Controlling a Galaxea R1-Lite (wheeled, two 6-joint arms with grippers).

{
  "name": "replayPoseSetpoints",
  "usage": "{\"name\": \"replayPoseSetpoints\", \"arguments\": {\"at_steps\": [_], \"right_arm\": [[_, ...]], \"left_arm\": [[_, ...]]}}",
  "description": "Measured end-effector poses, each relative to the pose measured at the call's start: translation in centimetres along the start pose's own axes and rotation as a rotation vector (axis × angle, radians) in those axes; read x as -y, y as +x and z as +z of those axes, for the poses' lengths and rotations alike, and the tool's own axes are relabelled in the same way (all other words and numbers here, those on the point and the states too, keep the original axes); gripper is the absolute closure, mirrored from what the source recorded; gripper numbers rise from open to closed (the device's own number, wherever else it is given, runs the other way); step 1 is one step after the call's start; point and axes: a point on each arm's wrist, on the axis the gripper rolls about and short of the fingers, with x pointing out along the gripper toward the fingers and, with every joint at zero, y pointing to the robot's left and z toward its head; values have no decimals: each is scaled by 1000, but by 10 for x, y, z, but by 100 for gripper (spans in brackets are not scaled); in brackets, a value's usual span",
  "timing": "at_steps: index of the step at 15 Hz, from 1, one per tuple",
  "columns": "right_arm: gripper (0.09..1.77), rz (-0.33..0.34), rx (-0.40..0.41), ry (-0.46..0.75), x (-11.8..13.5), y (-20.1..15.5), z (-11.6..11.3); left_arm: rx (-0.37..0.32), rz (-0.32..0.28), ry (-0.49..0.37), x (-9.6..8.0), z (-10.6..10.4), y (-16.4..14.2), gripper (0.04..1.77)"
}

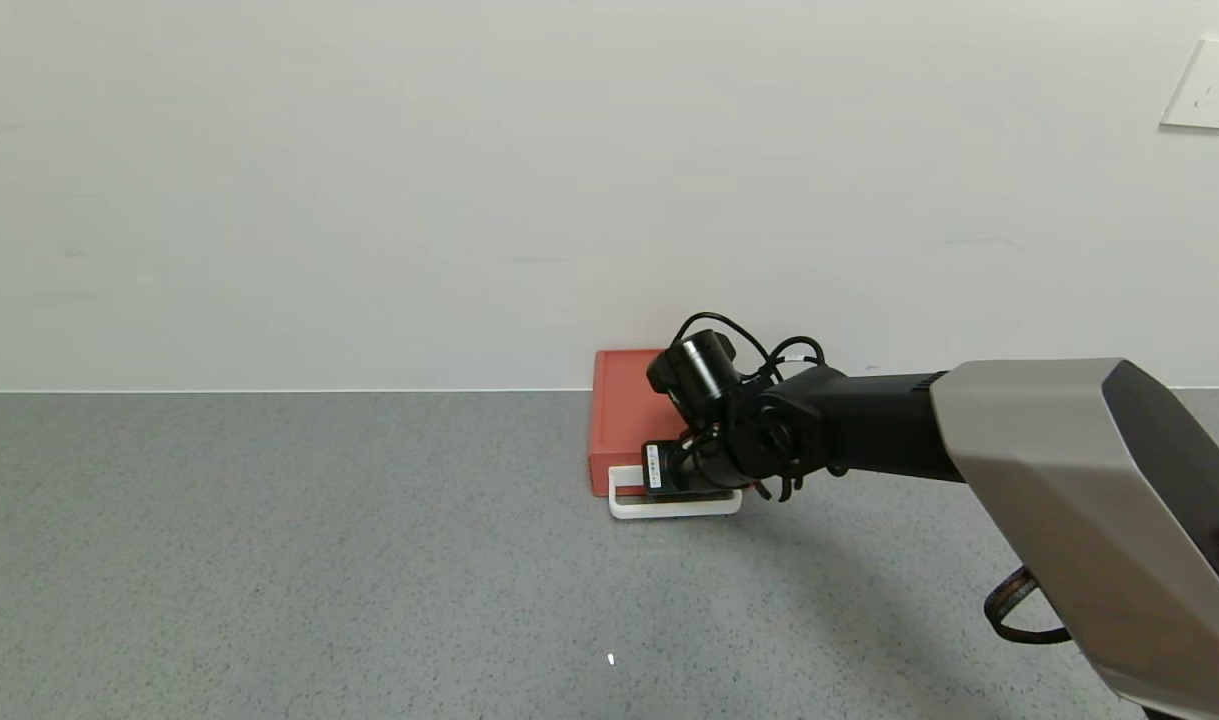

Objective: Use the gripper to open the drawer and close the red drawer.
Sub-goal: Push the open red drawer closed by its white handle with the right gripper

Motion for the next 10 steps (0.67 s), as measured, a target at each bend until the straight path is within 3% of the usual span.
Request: {"name": "replayPoseSetpoints", "arguments": {"at_steps": [6,10], "right_arm": [[174,-1,-27,-17,-5,-20,1],[174,28,-41,-76,-13,-83,7]], "left_arm": [[2,0,-1,0,0,0,6],[2,0,0,0,0,0,6]]}}
